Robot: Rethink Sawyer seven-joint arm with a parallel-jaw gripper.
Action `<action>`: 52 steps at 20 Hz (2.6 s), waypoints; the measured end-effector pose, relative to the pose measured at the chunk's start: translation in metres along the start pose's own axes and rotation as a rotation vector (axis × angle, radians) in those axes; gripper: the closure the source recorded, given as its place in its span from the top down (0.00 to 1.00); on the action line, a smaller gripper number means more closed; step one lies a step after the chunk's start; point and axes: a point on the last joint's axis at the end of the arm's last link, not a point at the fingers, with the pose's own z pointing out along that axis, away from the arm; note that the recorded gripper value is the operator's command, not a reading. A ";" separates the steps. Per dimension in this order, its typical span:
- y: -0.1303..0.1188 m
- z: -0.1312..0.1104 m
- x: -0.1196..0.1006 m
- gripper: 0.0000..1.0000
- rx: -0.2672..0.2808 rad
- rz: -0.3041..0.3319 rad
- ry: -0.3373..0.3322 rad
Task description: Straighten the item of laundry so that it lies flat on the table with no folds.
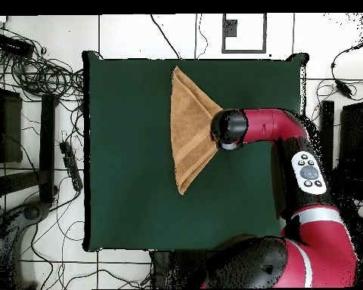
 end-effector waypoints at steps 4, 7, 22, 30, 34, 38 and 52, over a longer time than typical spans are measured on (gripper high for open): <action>0.000 0.000 0.000 0.00 0.001 0.000 0.000; 0.000 0.000 0.000 0.00 0.001 -0.001 0.000; -0.006 -0.072 0.000 0.00 -0.028 0.046 -0.038; -0.003 -0.090 -0.009 0.00 -0.020 0.045 -0.065; 0.004 -0.082 -0.010 0.00 -0.011 0.025 -0.062; 0.012 -0.064 -0.005 0.00 -0.012 0.006 -0.042; 0.018 -0.009 0.007 0.00 -0.006 -0.026 0.010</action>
